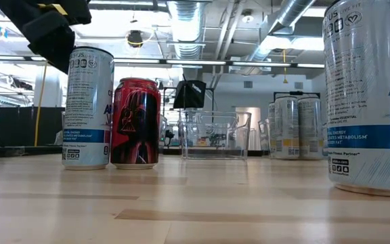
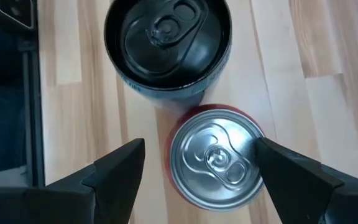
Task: Sort soda cans
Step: Put the red-black soda can into the middle transparent bin
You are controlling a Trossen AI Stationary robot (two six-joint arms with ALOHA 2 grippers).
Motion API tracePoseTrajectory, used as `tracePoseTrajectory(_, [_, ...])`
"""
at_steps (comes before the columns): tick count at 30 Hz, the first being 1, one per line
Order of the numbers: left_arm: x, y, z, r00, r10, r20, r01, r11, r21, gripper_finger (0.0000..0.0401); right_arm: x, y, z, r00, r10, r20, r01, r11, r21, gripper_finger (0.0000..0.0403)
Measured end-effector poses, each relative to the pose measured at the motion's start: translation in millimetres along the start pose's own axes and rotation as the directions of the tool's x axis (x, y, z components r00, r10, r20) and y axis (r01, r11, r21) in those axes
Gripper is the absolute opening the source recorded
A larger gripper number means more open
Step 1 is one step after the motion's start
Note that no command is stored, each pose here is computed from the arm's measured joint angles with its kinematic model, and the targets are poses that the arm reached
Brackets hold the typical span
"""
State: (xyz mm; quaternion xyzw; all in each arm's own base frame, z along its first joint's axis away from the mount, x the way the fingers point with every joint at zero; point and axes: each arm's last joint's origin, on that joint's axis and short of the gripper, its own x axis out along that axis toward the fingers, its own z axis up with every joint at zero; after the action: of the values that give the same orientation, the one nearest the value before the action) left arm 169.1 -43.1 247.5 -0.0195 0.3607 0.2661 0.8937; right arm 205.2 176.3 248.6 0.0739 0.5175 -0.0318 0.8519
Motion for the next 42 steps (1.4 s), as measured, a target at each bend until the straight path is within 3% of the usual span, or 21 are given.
tracePoseTrajectory(9, [0,-1,1,1.000,-0.004,0.006,0.004,1.000,-0.001,0.0320,6,9,-1,0.999,-0.035,-0.018,0.034,0.998,-0.059,0.0328])
tracePoseTrajectory(14, [0,-2,3,0.999,-0.019,0.029,0.019,1.000,0.001,0.0320,-9,20,4,0.999,-0.021,0.028,0.024,0.994,-0.103,0.0328])
tracePoseTrajectory(21, [0,-2,4,0.999,-0.008,0.036,0.008,1.000,0.003,0.0320,-23,22,4,0.995,-0.078,0.059,0.085,0.987,-0.139,0.0328])
tracePoseTrajectory(35, [0,-2,4,0.999,-0.007,0.036,0.007,1.000,-0.012,0.0320,-1,10,-4,0.990,-0.140,0.017,0.141,0.976,-0.166,0.0354])
tracePoseTrajectory(42, [0,-2,4,0.999,-0.007,0.035,0.007,1.000,-0.013,0.0320,12,3,-1,0.995,-0.093,-0.025,0.089,0.987,-0.138,0.0368])
